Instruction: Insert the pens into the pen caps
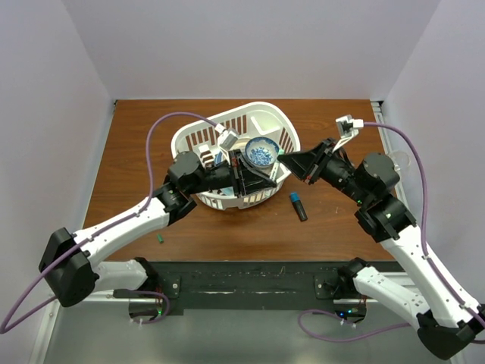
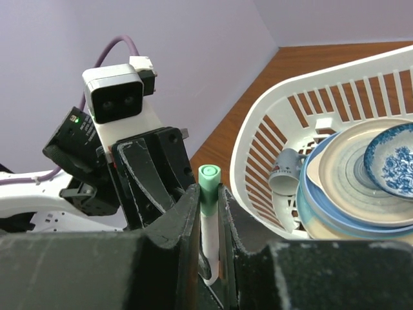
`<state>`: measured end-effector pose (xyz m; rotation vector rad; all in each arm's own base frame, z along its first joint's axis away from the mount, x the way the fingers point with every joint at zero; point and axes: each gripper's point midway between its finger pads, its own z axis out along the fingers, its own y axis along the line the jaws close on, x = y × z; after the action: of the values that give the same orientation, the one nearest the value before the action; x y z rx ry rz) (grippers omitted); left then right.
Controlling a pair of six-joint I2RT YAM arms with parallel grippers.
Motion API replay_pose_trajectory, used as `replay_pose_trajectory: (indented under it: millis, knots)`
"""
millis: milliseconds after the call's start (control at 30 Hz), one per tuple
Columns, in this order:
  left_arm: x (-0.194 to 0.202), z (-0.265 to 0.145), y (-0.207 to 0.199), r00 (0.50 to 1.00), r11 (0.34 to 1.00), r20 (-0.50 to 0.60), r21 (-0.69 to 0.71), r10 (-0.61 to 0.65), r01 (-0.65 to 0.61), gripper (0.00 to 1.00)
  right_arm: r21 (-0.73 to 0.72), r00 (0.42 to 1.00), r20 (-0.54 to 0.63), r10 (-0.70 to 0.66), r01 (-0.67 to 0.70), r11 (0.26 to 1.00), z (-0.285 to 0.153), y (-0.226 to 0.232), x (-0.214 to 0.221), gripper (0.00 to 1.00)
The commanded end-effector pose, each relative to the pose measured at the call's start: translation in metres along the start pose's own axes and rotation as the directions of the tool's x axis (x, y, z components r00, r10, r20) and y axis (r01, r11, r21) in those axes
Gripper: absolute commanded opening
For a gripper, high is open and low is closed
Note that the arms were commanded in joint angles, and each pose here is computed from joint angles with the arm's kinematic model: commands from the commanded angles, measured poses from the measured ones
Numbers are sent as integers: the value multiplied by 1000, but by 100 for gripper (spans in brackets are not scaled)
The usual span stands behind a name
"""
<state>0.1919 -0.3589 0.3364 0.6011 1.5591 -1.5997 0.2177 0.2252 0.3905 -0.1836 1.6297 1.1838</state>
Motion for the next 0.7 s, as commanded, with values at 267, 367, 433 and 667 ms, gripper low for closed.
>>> replay_pose_trajectory:
  millis: [267,367,433,667]
  knots:
    - [-42,-14,-20,975,991,177,13,132,-136,0,-121,996,-86,-30,19,992,-16,37,3,49]
    - [-37,-23,-23,976,990,170,7,137,-140,0,-135,996,-77,-37,27,990,-17,43,-3,59]
    - [-33,-29,-26,976,989,164,7,142,-146,0,-143,997,-71,-41,30,989,-13,47,-9,72]
    - [-19,-52,-30,983,992,135,-33,126,-123,0,-232,995,-87,-54,33,972,2,70,-26,86]
